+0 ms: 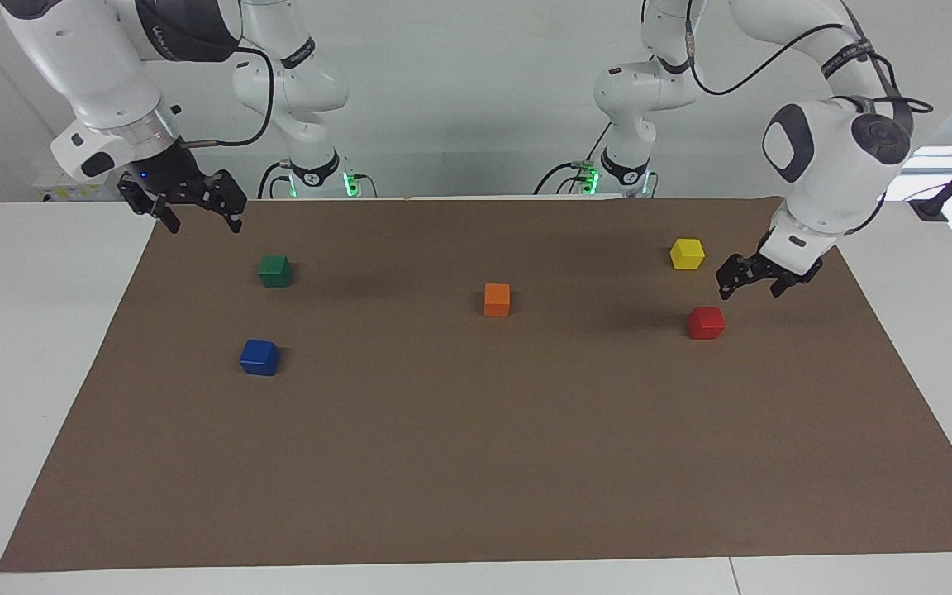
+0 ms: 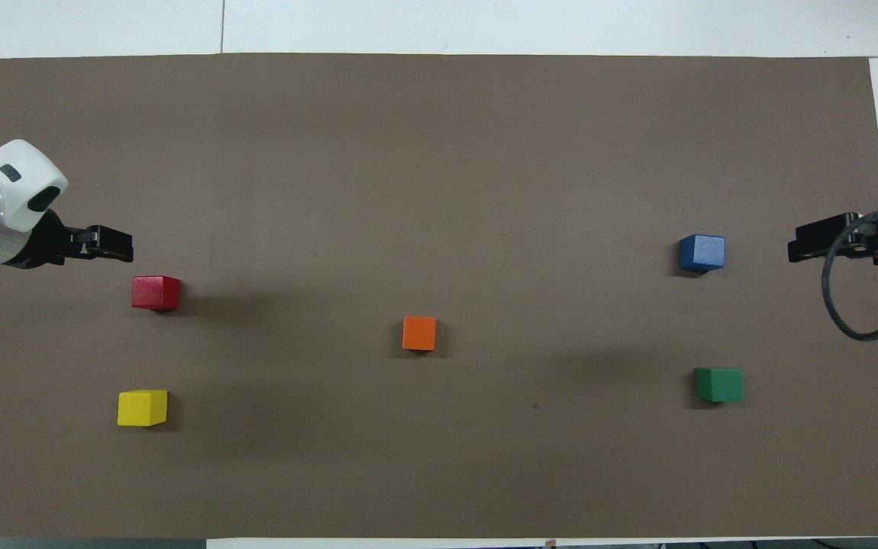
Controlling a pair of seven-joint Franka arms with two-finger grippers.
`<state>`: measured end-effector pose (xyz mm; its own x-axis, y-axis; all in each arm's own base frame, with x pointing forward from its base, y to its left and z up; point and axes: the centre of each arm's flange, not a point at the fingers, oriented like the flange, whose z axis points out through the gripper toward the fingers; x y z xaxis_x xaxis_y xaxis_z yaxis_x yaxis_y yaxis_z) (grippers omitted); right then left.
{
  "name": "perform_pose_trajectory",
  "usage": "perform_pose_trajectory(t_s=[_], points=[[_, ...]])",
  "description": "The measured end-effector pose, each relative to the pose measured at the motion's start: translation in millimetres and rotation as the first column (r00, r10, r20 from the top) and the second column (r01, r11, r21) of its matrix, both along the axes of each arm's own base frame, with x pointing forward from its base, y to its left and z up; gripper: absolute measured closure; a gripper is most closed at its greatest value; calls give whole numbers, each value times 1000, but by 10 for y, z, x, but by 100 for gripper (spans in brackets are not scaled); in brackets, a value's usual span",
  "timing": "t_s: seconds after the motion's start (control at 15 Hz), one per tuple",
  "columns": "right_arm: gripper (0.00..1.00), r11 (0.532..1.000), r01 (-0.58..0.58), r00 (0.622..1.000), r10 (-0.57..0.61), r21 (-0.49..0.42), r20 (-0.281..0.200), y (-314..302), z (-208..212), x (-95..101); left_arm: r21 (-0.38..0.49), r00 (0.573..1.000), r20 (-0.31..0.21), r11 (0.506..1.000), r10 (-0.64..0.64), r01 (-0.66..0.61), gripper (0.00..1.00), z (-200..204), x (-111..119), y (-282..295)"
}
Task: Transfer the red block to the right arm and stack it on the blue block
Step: 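Reach the left gripper down to the red block and grasp it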
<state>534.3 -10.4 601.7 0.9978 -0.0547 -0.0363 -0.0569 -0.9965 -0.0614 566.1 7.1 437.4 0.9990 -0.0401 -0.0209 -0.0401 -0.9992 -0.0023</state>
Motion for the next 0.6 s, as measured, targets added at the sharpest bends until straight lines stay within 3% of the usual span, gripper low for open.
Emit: perform_pose_trajectory(t_s=[0.27, 0.6], points=[[0, 999, -2, 1000, 2, 34, 10, 51, 14, 9, -2, 1000, -12, 1000, 1, -1, 0, -392, -64, 8], [0, 984, -17, 1000, 13, 178, 22, 189, 42, 15, -3, 1000, 2, 1000, 2, -2, 0, -855, -225, 11]])
